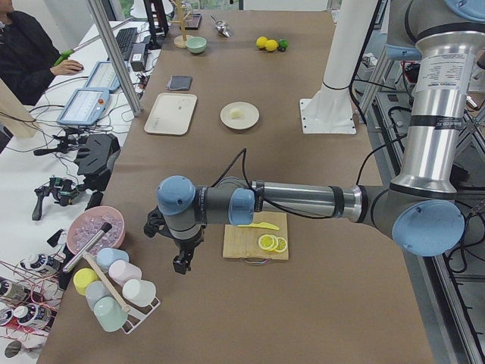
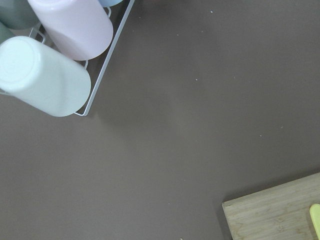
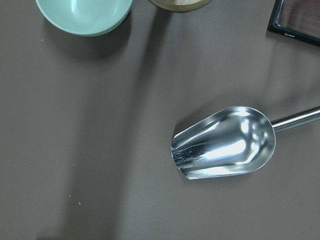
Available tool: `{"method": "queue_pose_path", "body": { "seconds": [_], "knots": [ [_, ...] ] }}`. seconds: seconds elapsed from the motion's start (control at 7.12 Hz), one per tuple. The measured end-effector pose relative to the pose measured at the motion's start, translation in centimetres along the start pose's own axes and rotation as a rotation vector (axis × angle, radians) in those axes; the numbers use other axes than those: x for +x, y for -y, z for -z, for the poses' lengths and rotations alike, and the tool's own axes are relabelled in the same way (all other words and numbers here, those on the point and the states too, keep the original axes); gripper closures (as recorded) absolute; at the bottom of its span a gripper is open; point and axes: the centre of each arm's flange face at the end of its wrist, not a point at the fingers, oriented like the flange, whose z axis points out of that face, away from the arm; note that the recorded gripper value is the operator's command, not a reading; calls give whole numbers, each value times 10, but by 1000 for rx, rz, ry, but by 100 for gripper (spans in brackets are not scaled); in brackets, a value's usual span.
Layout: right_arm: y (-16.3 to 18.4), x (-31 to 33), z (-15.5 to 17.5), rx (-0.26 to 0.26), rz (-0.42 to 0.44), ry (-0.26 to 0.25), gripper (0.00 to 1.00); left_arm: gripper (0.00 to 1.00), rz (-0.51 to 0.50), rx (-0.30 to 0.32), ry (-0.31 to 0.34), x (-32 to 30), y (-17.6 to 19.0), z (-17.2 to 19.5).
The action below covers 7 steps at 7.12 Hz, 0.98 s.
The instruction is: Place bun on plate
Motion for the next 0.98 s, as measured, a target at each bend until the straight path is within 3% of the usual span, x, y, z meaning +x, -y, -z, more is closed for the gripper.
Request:
{"method": "queue_pose_path", "body": {
  "seconds": [0.28, 0.7, 0.98],
  "knots": [
    [0, -3, -12, -22, 11, 5, 0, 2, 42, -3, -2, -16, -26, -3],
    [-1, -8, -17, -9, 25, 37, 0, 2, 52, 11, -5, -16, -30, 3],
    [-2, -11, -15, 2, 26, 49, 0, 2, 56, 48, -58, -9, -48, 12]
  ]
}}
